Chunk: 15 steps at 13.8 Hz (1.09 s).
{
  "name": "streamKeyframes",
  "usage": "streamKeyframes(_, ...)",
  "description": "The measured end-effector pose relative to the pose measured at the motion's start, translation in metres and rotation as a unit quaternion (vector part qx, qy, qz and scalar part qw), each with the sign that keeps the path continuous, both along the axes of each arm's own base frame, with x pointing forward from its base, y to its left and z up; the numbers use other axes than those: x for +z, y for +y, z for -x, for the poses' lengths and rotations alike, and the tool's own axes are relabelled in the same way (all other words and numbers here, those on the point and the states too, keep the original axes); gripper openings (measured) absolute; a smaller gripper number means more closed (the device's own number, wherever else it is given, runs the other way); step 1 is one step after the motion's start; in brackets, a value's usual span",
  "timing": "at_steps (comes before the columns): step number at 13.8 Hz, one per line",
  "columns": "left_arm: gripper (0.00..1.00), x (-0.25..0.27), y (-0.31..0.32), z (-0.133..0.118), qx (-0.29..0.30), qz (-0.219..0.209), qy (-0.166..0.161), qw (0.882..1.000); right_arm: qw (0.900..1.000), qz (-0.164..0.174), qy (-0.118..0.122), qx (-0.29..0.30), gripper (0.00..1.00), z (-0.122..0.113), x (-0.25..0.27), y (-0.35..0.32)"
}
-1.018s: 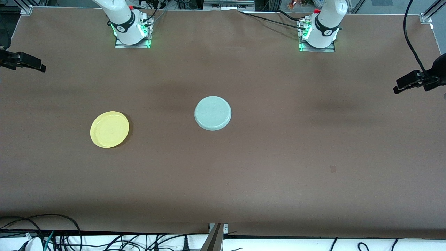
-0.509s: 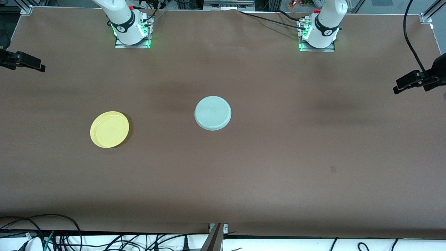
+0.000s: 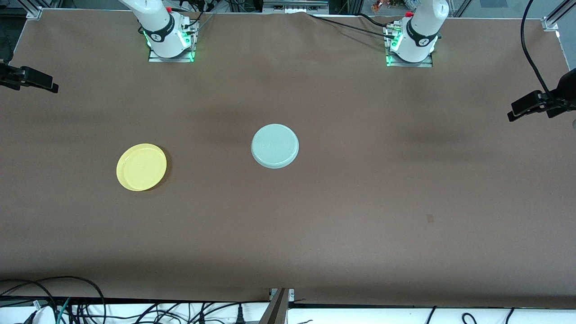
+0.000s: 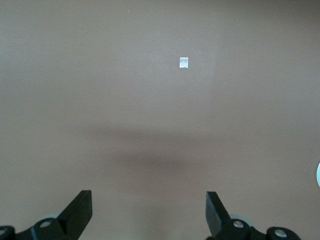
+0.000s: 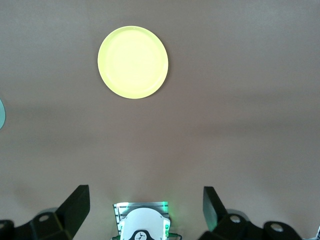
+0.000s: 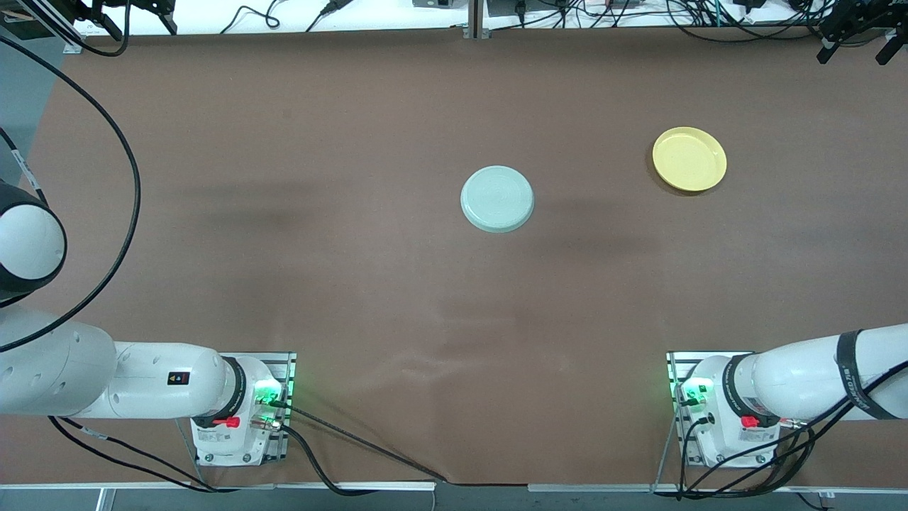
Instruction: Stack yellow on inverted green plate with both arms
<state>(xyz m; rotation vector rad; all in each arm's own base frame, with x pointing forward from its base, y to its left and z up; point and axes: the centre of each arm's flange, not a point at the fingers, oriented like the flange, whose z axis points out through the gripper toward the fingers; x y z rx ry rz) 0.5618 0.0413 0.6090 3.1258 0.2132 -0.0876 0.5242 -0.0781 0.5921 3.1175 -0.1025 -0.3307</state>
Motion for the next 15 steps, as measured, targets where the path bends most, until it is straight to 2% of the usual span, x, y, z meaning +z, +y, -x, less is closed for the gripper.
streamKeyframes(7, 1.00, -0.001, -0.002, -0.001, -0.002, 0.000, 0.001, 1.000, 1.000, 0.002, 0.003, -0.008, 1.00, -0.004, -0.008, -0.009)
streamKeyframes(11, 1.00, -0.001, -0.002, -0.001, -0.002, 0.000, 0.001, 1.000, 0.999, 0.012, -0.003, -0.035, 1.00, -0.022, -0.037, -0.042)
streamKeyframes(15, 1.00, -0.001, -0.002, -0.001, -0.002, 0.000, 0.001, 1.000, 0.999, 0.022, 0.019, -0.030, 1.00, -0.053, -0.102, -0.045)
